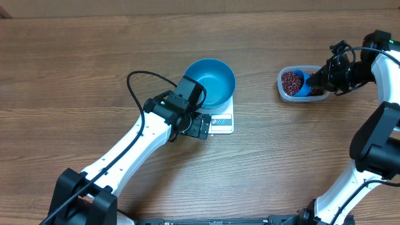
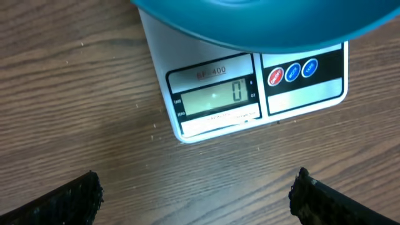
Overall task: Scoop item into bowl and weigh 150g on scale
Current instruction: 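Move the left gripper down in front of the scale display, then scoop beans and lift the filled blue scoop with the right gripper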
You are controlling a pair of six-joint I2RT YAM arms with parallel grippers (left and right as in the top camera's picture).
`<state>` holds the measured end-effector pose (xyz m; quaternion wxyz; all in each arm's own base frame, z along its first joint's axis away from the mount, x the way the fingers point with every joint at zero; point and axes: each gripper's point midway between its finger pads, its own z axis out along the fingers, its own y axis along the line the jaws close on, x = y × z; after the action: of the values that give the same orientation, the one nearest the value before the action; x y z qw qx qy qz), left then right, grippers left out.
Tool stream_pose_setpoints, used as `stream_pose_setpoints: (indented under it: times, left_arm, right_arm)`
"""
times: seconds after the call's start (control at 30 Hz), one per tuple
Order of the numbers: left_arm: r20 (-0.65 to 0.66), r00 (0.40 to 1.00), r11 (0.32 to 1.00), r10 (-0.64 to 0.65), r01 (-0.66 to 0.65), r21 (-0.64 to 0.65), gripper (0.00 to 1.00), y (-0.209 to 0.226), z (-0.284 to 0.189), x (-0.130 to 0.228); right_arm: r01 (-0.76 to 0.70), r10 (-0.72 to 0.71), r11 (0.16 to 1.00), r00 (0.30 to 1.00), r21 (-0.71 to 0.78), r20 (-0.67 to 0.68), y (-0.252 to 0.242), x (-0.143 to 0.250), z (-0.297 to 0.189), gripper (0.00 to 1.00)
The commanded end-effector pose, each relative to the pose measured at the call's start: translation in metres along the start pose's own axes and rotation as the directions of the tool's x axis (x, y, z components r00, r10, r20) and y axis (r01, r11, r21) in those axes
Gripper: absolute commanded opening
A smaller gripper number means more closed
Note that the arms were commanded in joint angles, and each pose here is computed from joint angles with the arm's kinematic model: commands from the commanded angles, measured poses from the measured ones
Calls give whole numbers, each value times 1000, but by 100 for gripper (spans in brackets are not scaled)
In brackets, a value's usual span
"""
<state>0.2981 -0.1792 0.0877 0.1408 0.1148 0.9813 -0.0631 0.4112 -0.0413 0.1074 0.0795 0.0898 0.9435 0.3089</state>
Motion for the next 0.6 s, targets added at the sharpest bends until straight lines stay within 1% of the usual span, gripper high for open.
stream_pose_setpoints:
  times: [0.0, 0.23, 0.37, 0.57]
  left_arm:
    - [-8, 1000, 1000, -9, 9, 30, 100, -6, -1, 4]
    - [16, 999, 997, 44, -45, 67, 100, -27, 2, 4]
    - [25, 998, 999, 50, -50, 13, 100, -23, 2, 5]
    - [8, 999, 999, 41, -41, 2, 100, -21, 2, 9]
  right_arm:
    - [0, 0, 1000, 1000, -2, -13, 0, 3, 4, 4]
    - [2, -2, 1000, 1000, -2, -11, 0, 2, 4, 4]
    - [1, -1, 1000, 1000, -2, -11, 0, 2, 4, 4]
    - [2, -2, 1000, 1000, -2, -11, 0, 2, 4, 4]
